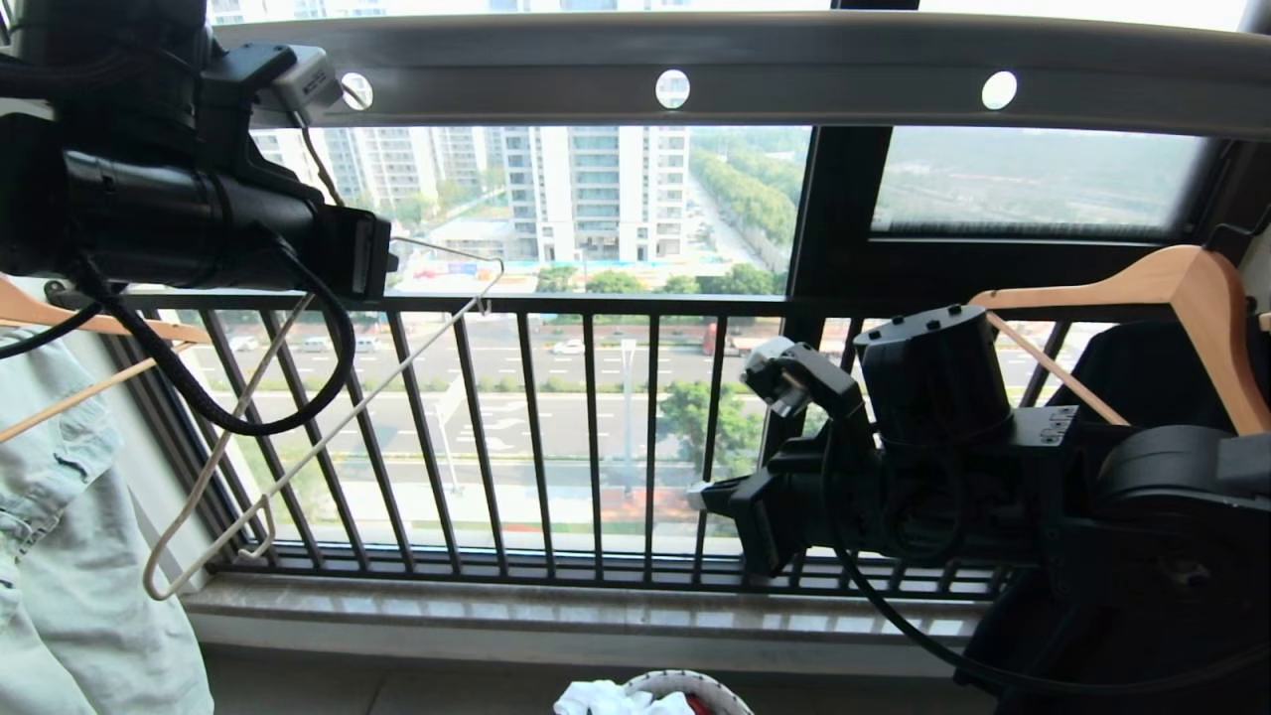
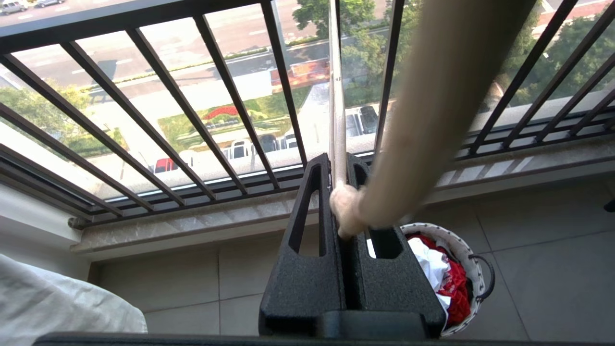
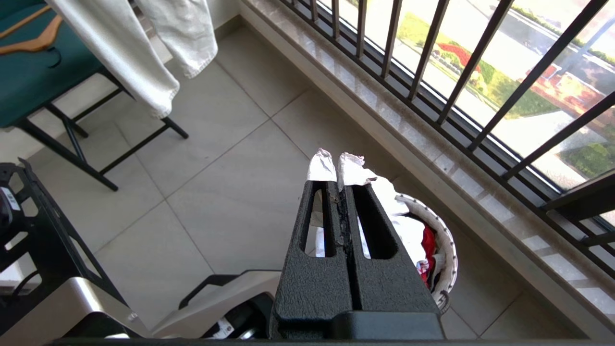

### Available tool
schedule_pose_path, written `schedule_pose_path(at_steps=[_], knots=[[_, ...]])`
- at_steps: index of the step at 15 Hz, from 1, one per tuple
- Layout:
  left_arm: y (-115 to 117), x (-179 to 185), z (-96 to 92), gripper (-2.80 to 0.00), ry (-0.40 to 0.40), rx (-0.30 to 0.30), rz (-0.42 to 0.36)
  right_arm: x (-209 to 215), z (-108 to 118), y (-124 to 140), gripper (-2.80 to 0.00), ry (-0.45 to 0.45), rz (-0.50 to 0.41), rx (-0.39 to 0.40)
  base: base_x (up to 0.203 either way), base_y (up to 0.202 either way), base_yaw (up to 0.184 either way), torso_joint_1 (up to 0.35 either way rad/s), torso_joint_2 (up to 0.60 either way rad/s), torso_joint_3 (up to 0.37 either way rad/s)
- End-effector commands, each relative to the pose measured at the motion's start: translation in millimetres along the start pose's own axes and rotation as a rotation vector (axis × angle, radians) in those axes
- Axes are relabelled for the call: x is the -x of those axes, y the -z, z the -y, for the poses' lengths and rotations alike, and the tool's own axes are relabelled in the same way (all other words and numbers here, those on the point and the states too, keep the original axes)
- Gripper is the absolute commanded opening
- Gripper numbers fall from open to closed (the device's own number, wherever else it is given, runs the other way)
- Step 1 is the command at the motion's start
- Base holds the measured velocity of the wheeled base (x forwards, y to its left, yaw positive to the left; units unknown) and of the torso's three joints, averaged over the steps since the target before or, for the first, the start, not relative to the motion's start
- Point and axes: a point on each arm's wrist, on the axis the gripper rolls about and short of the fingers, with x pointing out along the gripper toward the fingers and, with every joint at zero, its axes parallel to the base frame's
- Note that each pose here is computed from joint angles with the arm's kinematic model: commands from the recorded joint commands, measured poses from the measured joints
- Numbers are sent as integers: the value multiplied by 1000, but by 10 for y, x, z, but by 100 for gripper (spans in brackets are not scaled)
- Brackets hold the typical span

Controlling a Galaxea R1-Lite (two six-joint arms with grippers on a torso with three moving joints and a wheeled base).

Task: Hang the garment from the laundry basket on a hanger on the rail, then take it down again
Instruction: Hang the clothes rack on the clothesline

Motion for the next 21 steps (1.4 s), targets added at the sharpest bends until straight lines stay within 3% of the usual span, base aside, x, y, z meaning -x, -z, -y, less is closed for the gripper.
schedule_pose_path(at_steps=[1,10,11,16,21], knots=[[11,-108,15,-280,0,-4,-17,-15,3,8,-280,-1,-3,-1,0,0,0,0,0,0],[49,-154,1,-280,-6,-22,-38,-41,12,0,-280,1,-4,-2,0,0,0,0,0,0],[49,-154,1,0,-6,-22,-38,-38,7,6,-280,0,-6,1,0,0,0,0,0,0],[8,-65,-21,0,-10,-19,-13,-34,7,15,-280,-1,-9,20,0,0,0,0,0,0],[-69,489,-88,0,-13,-5,91,-28,11,10,-280,1,-6,19,0,0,0,0,0,0]])
